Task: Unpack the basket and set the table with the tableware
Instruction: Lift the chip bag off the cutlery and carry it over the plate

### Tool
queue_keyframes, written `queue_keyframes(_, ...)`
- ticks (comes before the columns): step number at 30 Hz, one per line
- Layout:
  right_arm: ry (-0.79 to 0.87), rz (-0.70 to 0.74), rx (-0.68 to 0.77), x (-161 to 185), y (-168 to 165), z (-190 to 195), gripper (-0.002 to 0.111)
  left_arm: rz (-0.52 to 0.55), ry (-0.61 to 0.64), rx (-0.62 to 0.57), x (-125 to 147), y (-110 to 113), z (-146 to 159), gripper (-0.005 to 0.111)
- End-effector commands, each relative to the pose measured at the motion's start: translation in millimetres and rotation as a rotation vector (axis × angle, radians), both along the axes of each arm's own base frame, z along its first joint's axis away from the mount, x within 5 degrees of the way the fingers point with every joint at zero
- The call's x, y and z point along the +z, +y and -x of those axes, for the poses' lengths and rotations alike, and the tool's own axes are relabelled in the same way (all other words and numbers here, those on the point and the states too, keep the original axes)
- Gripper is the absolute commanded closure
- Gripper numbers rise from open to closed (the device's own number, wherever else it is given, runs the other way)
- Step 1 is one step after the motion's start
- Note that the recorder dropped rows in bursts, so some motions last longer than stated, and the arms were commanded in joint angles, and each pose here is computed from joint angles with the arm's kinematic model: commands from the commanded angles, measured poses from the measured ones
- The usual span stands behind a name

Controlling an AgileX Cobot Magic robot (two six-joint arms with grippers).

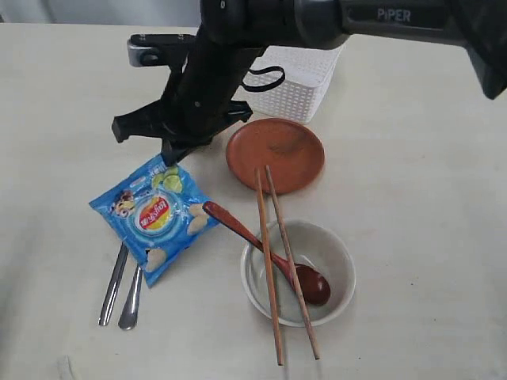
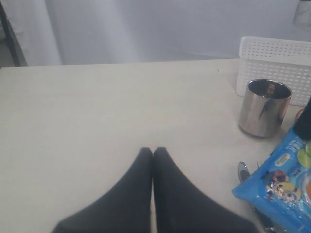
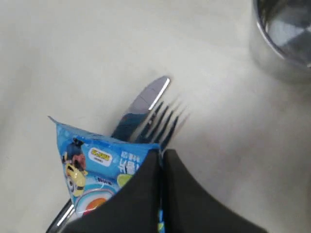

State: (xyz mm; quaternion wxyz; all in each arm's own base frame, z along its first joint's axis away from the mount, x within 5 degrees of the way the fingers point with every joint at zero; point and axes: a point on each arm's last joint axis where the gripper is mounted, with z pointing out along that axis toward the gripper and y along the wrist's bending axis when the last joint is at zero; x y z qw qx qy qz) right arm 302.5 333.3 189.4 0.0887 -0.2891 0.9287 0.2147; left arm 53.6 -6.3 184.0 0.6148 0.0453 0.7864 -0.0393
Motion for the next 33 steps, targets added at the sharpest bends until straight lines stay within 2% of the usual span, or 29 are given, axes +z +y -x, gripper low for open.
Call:
queue_keyframes(1, -0.068, -0.098, -0.007, 22.7, 7.7, -7.1, 0.108, -0.003, -0.008, -0.007, 0.0, -0.2, 0.1, 0.107)
queue_keyframes(7, -0.158, -0.18, -0.004, 54.8, 17.2, -17.3, 0.108, 0.003, -0.007, -0.007, 0.0, -0.4, 0.1, 0.107)
queue_keyframes(15, -0.232, -0.199, 0.017, 87.5, 14.4, -18.6, 0.109, 0.003, -0.007, -0.007, 0.0, -0.4, 0.1, 0.107)
queue_keyframes(22, -0.337, -0.054, 0.009, 122.4, -9.3, -14.6, 0.109, 0.003, -0.007, -0.007, 0.0, -0.4, 0.1, 0.107)
queue_keyframes(29, -0.483, 0.179, -0.084, 149.1, -45.6, -17.0, 0.109, 0.003, -0.007, -0.007, 0.0, -0.4, 0.1, 0.107)
queue_keyframes(33, -0.478, 0.237, -0.15, 150.5, -64.6, -27.7, 0.109, 0.003, -0.007, -0.007, 0.0, -0.4, 0.1, 0.107)
